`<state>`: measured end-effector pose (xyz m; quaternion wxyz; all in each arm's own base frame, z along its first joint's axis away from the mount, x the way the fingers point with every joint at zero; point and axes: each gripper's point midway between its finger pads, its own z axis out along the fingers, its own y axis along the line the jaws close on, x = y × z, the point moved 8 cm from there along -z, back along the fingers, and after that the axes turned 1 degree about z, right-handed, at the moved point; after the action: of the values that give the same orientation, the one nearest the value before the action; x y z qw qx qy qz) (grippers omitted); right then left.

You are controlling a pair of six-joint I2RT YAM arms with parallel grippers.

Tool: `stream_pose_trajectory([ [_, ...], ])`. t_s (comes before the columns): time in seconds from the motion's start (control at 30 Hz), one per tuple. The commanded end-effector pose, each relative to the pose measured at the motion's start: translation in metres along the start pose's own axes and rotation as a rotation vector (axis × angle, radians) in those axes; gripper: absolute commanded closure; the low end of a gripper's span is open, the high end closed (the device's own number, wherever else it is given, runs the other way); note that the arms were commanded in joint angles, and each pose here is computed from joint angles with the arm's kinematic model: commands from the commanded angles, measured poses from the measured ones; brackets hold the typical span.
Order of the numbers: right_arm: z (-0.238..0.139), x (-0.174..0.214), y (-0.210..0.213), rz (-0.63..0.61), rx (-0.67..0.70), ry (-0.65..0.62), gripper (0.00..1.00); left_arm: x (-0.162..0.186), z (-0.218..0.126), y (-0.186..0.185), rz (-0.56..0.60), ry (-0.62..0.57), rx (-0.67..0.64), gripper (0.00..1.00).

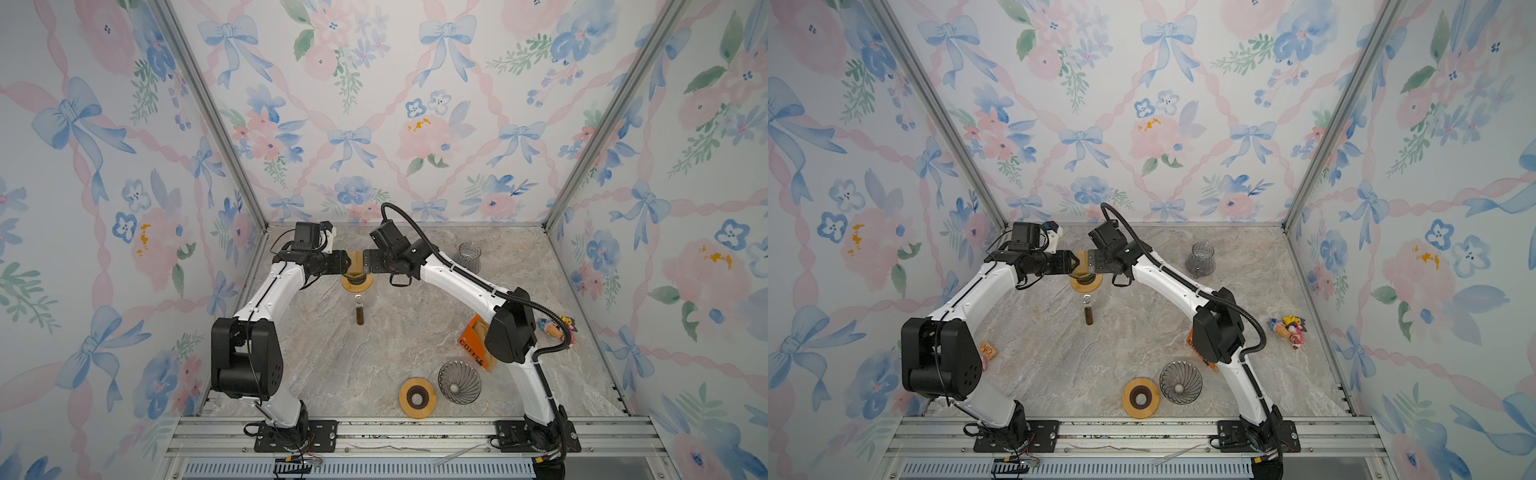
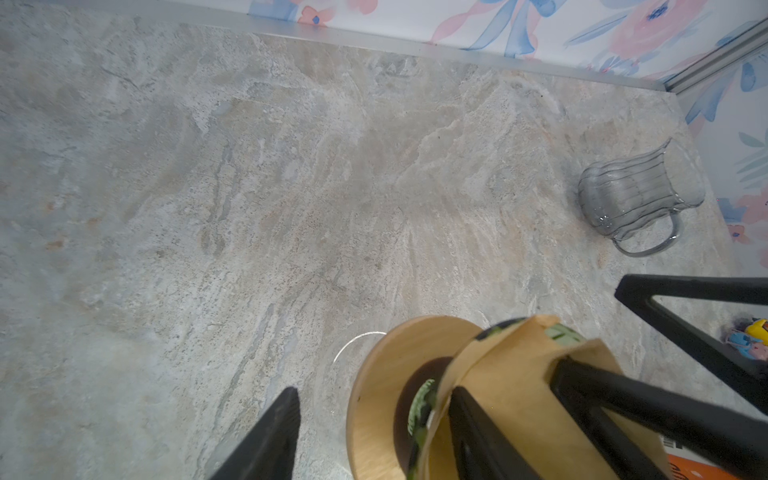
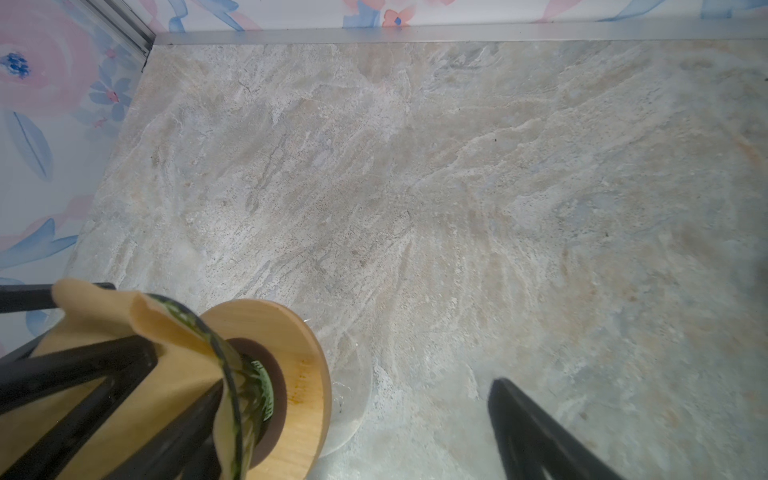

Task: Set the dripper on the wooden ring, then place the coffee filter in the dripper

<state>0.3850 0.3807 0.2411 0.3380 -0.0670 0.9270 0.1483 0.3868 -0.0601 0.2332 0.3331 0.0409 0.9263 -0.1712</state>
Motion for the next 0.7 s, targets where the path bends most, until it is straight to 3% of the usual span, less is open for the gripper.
stream_pose_trajectory([
  [0.0,-0.008,-0.005,-0.005,0.017,0.008,-0.018,0.03,0.002,0.000,-0.002,0.001,0.016,-0.002,0.40],
  [0.47,-0.022,-0.014,0.021,-0.006,-0.182,-0.062,0.04,0.002,0.001,-0.003,0.001,0.018,0.003,0.42],
  [0.67,-0.012,-0.012,0.023,-0.009,-0.148,-0.017,0.04,0.003,0.001,-0.003,0.000,0.021,0.002,0.42],
])
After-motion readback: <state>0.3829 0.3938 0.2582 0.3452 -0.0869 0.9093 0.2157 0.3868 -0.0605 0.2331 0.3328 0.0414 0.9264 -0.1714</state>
